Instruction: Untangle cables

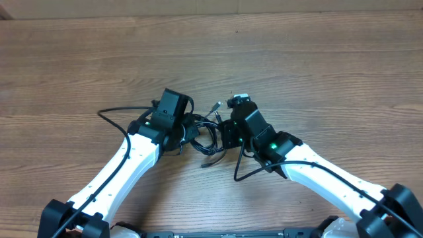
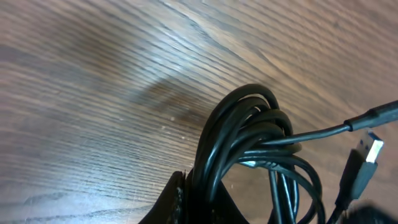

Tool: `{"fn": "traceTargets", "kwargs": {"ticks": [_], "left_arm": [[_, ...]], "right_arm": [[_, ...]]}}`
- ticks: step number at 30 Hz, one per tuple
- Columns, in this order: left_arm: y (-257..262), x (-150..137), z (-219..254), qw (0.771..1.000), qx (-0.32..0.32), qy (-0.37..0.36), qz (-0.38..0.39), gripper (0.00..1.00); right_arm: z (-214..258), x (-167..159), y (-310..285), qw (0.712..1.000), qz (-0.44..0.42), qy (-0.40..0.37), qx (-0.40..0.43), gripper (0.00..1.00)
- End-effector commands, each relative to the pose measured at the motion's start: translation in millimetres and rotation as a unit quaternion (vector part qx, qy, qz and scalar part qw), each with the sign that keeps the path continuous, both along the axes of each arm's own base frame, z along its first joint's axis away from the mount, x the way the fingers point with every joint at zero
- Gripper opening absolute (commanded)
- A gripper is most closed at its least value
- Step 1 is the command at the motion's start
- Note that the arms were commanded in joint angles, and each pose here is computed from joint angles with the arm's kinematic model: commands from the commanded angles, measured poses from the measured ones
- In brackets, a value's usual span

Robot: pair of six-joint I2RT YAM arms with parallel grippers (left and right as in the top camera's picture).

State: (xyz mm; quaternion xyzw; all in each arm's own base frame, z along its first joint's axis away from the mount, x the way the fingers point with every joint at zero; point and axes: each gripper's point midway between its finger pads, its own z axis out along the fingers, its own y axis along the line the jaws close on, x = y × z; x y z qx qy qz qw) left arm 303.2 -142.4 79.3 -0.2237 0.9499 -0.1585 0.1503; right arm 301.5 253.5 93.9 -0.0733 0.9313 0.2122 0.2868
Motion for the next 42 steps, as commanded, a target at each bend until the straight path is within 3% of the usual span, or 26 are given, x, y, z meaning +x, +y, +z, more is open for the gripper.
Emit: {"fn": "traceTargets", "kwargs": {"ticks": [1,8,10,13,14,17,20,26,32,42], "left_arm": [[13.3,14.5,8.6,0.995,0.000,-0.016,0.094,0.04],[4.3,17.5,11.9,0.995,-0.026,-0.019,0.092,0.04],[4.4,17.5,11.8,0.996,-0.023,-0.020,0.085,0.04],[4.3,17.7,12.1,0.999,-0.005,-0.031,0.044,0.04],[4.3,17.7,12.1,0.999,0.003,-0.036,0.026,0.04],[4.3,17.6,11.9,0.999,0.021,-0.045,-0.014,0.04],[4.3,17.9,12.1,0.997,0.033,-0.053,-0.040,0.04],[-0.5,19.0,13.8,0.995,0.030,-0.061,-0.067,0.04],[-13.3,21.9,19.4,0.993,0.002,-0.074,-0.091,0.04],[-30.2,13.5,22.9,0.986,-0.038,-0.070,-0.145,0.04]], "right_arm": [[6.3,-4.2,-9.4,0.998,-0.047,0.038,0.019,0.04],[-22.8,-29.3,-24.3,0.982,-0.124,0.140,0.011,0.10],[-24.9,-31.0,-24.9,0.982,-0.123,0.144,0.008,0.22],[-25.0,-31.4,-24.5,0.982,-0.122,0.145,0.009,0.63],[-24.9,-31.3,-24.4,0.982,-0.122,0.145,0.009,0.66],[-24.9,-31.3,-24.4,0.982,-0.122,0.145,0.009,0.67],[-24.3,-30.4,-23.8,0.983,-0.119,0.142,0.009,0.74],[-7.1,-13.4,-4.7,0.998,-0.012,0.053,0.003,0.78],[-23.4,-21.3,-12.0,0.997,-0.010,0.068,-0.016,0.63],[-30.6,-17.6,-18.4,0.996,-0.042,0.072,-0.019,0.63]]}}
